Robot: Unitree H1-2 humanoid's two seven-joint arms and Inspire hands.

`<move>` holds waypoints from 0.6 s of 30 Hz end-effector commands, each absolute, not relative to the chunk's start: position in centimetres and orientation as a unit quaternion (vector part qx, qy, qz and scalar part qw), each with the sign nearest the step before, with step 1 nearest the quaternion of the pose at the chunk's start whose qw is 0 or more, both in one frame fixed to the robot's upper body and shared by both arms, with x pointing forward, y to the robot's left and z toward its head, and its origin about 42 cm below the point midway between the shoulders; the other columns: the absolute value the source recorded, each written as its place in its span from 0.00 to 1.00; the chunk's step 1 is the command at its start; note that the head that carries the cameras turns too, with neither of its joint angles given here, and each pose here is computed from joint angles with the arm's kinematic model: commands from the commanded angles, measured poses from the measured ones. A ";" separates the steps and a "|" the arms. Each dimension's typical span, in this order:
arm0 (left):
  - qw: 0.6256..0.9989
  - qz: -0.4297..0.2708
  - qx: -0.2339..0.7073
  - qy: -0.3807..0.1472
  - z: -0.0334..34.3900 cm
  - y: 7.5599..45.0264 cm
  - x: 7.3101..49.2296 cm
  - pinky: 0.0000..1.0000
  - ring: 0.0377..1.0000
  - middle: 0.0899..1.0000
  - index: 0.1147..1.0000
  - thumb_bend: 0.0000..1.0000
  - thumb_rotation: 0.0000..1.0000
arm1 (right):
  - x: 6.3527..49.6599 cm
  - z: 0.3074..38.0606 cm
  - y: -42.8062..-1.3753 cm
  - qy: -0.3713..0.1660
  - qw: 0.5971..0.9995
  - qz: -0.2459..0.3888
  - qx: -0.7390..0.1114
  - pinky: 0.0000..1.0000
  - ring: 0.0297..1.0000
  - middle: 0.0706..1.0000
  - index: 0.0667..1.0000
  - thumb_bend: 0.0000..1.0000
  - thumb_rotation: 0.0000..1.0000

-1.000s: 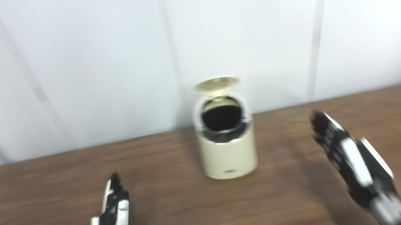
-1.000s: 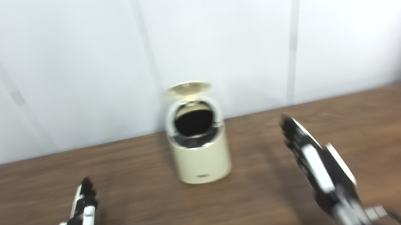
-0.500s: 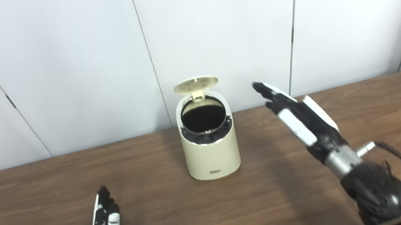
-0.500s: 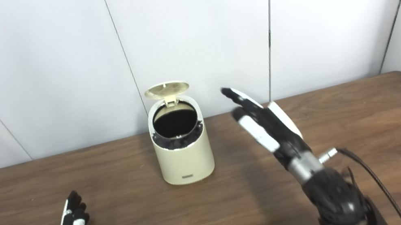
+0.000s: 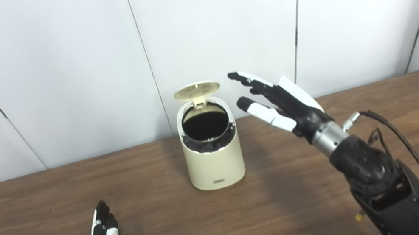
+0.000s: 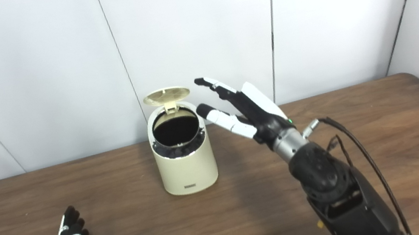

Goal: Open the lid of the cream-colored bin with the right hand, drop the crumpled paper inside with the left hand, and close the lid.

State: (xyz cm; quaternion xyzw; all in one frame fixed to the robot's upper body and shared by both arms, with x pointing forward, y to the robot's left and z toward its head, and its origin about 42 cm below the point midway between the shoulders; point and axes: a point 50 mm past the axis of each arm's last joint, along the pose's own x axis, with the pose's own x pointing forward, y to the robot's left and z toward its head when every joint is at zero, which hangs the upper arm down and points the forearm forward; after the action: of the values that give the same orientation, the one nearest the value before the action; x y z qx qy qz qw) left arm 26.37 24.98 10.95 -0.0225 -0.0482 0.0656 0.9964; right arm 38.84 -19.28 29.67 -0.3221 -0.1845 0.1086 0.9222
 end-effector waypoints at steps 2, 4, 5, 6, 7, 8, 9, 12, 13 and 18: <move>0.997 0.063 -0.015 -0.034 10.1 25.0 25.2 1.00 1.00 1.00 1.00 0.34 0.72 | 39.7 32.4 -18.5 -0.234 0.908 0.102 -0.331 0.90 0.94 0.94 0.91 0.56 1.00; 0.997 0.063 -0.015 -0.034 10.1 24.9 25.1 1.00 1.00 1.00 1.00 0.33 0.72 | 40.2 32.7 -18.3 -0.235 0.904 0.104 -0.340 0.89 0.94 0.94 0.92 0.56 1.00; 0.997 0.063 -0.015 -0.034 10.1 24.8 25.1 1.00 1.00 1.00 1.00 0.33 0.72 | 40.4 32.9 -18.3 -0.236 0.903 0.105 -0.344 0.89 0.94 0.94 0.92 0.55 1.00; 0.997 0.064 -0.016 -0.033 10.1 24.8 25.1 1.00 1.00 1.00 1.00 0.33 0.72 | 40.6 33.0 -18.3 -0.240 0.899 0.107 -0.351 0.89 0.94 0.94 0.92 0.55 1.00; 0.997 0.065 -0.015 -0.033 10.0 24.8 25.2 1.00 1.00 1.00 1.00 0.34 0.72 | 40.9 33.2 -18.3 -0.245 0.895 0.108 -0.357 0.89 0.94 0.94 0.93 0.54 1.00; 0.997 0.065 -0.014 -0.032 9.9 24.8 25.2 1.00 0.99 1.00 1.00 0.34 0.72 | 41.1 33.3 -18.3 -0.248 0.893 0.109 -0.360 0.89 0.93 0.94 0.93 0.53 1.00; 0.997 0.066 -0.014 -0.032 9.8 24.8 25.2 1.00 0.99 1.00 1.00 0.34 0.72 | 41.4 33.5 -18.4 -0.250 0.890 0.108 -0.366 0.89 0.93 0.94 0.93 0.53 1.00; 0.997 0.071 -0.013 -0.029 9.4 24.7 25.2 0.99 0.99 1.00 1.00 0.39 0.72 | 42.1 34.1 -18.6 -0.250 0.885 0.102 -0.379 0.88 0.93 0.94 0.93 0.55 1.00; 0.997 0.073 -0.013 -0.028 9.3 24.7 25.2 0.99 0.99 1.00 1.00 0.41 0.71 | 42.2 34.4 -18.6 -0.250 0.884 0.102 -0.382 0.88 0.93 0.94 0.93 0.55 1.00; 0.997 0.074 -0.014 -0.028 9.2 24.7 25.2 0.98 0.98 0.99 1.00 0.43 0.72 | 42.6 35.0 -18.7 -0.247 0.878 0.104 -0.396 0.91 0.95 0.95 0.92 0.53 1.00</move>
State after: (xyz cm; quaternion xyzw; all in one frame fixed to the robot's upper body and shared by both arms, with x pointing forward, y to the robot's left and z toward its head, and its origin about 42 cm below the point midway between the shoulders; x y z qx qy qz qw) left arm 26.27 24.65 10.90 -0.0133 -0.0487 0.0680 0.9964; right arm 42.37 -19.06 32.09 -0.3832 -0.2035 0.1091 0.8944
